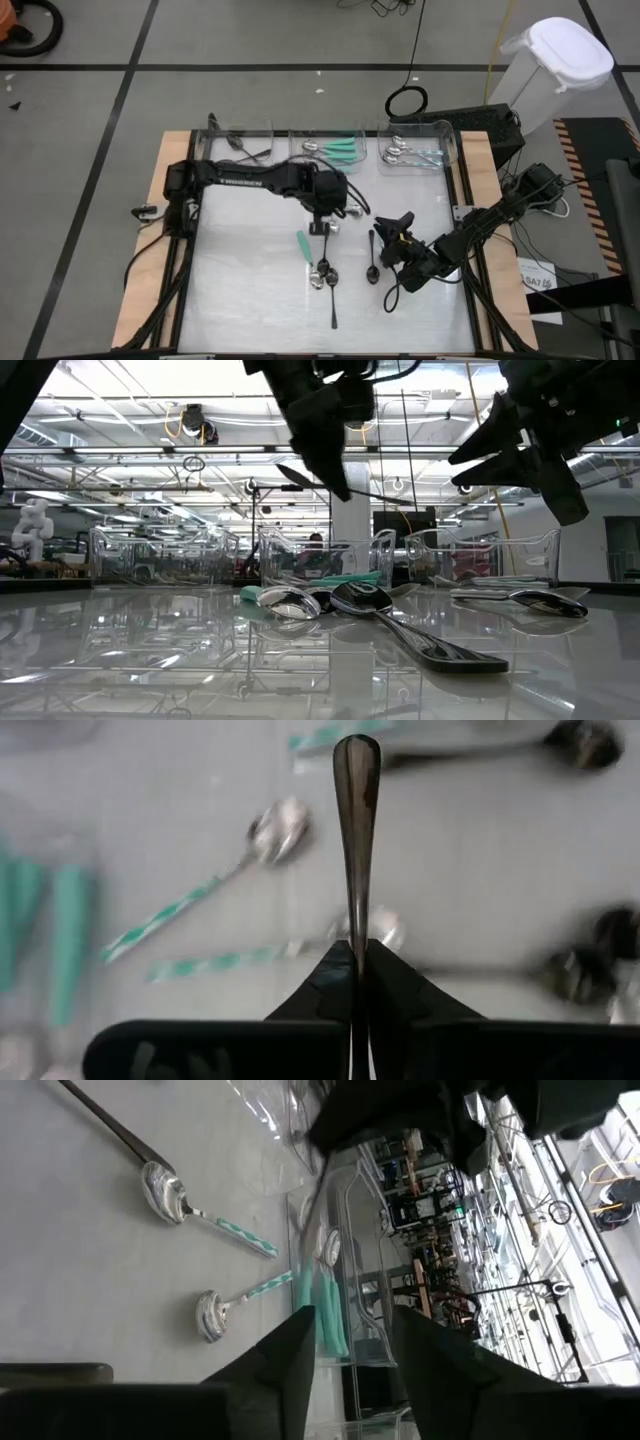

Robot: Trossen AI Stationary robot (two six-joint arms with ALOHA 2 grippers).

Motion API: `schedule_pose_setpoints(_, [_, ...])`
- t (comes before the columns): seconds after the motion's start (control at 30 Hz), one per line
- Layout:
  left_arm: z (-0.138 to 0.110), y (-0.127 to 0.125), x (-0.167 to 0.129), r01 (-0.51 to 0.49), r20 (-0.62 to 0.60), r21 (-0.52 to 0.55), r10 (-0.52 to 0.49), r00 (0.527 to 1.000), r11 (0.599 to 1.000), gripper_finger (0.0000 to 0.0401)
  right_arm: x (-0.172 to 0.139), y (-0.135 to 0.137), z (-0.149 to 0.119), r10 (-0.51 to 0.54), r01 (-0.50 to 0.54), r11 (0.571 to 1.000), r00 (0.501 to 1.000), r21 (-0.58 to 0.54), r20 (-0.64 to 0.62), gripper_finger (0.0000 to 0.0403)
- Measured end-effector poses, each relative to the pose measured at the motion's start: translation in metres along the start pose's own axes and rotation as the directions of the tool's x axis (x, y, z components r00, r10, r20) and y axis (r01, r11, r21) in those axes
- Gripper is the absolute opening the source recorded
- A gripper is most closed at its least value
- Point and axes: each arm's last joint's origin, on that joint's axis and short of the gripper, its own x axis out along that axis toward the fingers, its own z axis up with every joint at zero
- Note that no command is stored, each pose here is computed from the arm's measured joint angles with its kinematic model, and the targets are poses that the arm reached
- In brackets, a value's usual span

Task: Sort silverware by color (type)
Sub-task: Put the black spoon into the left transparent bin

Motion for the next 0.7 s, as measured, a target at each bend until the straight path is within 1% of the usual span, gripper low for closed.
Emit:
schedule_pose_setpoints(0.1, [-0.003,0.014,-0.008,-0.031,-0.009,0.005,0.031,0.999,1.0,0.0009,0.001,0.0,-0.001,0.015,-0.015,1.0,1.0,0.003,-0.006,0.0132])
schedule_pose_setpoints(0.17, [-0.011,0.023,-0.012,-0.039,-0.06,-0.011,0.039,0.997,0.999,0.0008,0.002,0.0,-0.002,0.017,-0.017,1.0,1.0,0.011,-0.01,0.0132])
schedule_pose_setpoints(0.27, [-0.017,0.037,-0.021,-0.089,-0.09,-0.02,0.087,0.992,0.996,0.0008,0.004,-0.001,-0.003,0.039,-0.038,0.999,0.999,0.019,-0.014,0.0132])
schedule_pose_setpoints(0.33, [-0.024,0.045,-0.025,-0.096,-0.143,-0.027,0.091,0.985,0.995,0.0008,0.003,-0.004,-0.003,0.055,-0.055,0.997,0.998,0.048,-0.007,0.0132])
schedule_pose_setpoints(0.4, [-0.027,0.054,-0.026,-0.105,-0.145,-0.03,0.099,0.984,0.994,0.0008,0.002,-0.007,-0.004,0.089,-0.088,0.994,0.996,0.07,0.002,0.0132])
schedule_pose_setpoints(0.47, [-0.033,0.06,-0.03,-0.102,-0.184,-0.035,0.094,0.978,0.994,0.0008,0.0,-0.011,-0.006,0.127,-0.128,0.986,0.992,0.107,0.014,0.0132])
schedule_pose_setpoints(0.57, [-0.037,0.071,-0.038,-0.116,-0.183,-0.053,0.105,0.978,0.992,0.0008,-0.003,-0.017,-0.008,0.16,-0.162,0.975,0.987,0.155,0.025,0.0132])
schedule_pose_setpoints(0.67, [-0.047,0.08,-0.047,-0.124,-0.238,-0.088,0.1,0.966,0.988,0.0008,-0.007,-0.023,-0.011,0.201,-0.205,0.958,0.979,0.2,0.04,0.0132])
schedule_pose_setpoints(0.7, [-0.05,0.082,-0.052,-0.139,-0.246,-0.096,0.112,0.963,0.986,0.0008,-0.008,-0.024,-0.012,0.212,-0.216,0.953,0.976,0.213,0.043,0.0132])
